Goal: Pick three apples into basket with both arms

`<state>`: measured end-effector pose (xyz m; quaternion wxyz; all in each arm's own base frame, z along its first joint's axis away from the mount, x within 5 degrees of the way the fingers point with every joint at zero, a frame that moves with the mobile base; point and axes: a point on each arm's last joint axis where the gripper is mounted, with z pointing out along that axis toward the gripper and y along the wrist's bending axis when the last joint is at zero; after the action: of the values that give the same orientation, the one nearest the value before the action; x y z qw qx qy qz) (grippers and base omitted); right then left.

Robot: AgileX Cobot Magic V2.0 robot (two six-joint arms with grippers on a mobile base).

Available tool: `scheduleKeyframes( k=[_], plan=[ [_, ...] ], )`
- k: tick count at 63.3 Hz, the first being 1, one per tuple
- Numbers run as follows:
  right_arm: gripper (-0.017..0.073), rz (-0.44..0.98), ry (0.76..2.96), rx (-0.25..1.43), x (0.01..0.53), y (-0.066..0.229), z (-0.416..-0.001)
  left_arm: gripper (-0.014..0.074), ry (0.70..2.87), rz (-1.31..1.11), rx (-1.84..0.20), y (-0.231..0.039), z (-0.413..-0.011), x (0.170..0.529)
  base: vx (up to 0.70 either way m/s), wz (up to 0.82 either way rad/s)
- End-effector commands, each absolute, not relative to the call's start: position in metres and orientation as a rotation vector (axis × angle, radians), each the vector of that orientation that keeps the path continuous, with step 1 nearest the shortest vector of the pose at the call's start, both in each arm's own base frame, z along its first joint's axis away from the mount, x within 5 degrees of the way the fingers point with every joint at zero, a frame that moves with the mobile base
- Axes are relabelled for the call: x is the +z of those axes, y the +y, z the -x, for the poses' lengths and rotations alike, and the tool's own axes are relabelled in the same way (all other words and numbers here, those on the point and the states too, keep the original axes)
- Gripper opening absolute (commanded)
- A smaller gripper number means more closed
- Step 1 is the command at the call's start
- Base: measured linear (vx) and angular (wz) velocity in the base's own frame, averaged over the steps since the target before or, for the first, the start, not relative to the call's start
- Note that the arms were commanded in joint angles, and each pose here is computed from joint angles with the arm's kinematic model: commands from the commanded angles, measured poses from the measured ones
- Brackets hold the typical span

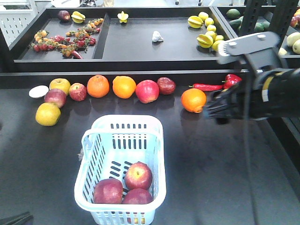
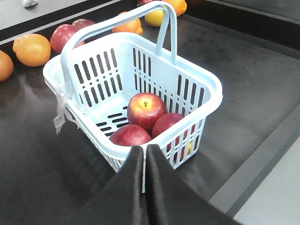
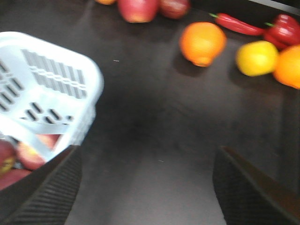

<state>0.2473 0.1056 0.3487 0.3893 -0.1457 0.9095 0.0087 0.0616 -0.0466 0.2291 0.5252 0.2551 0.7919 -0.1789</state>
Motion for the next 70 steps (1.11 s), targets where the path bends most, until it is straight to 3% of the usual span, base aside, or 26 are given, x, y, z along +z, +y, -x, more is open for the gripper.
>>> scheduleKeyframes(
  k=[1, 12, 20, 54, 70],
  plan=[
    [0.0549, 0.303, 2.223, 0.007, 0.367, 0.081, -0.245, -0.0006, 1.817, -0.561, -0.453, -0.048, -0.065, 0.244, 0.0, 0.0],
    [0.0549, 0.146, 2.206, -0.052, 0.356, 0.037, -0.238, -0.0006, 1.817, -0.561, -0.453, -0.048, -0.065, 0.244, 0.0, 0.0],
    [0.0549, 0.068, 2.165, -0.022, 0.343, 0.02, -0.221, -0.0006, 1.817, -0.561, -0.453, -0.048, -0.065, 0.244, 0.0, 0.0],
    [0.0549, 0.075, 1.944, 0.047, 0.295, 0.007, -0.094, -0.0006, 1.817, -0.561, -0.453, -0.048, -0.065, 0.244, 0.0, 0.0],
    [0.0549, 0.052, 1.854, 0.091, 0.27, 0.006, -0.067, -0.0006, 1.817, -0.561, -0.453, -0.048, -0.065, 0.244, 0.0, 0.0]
  ],
)
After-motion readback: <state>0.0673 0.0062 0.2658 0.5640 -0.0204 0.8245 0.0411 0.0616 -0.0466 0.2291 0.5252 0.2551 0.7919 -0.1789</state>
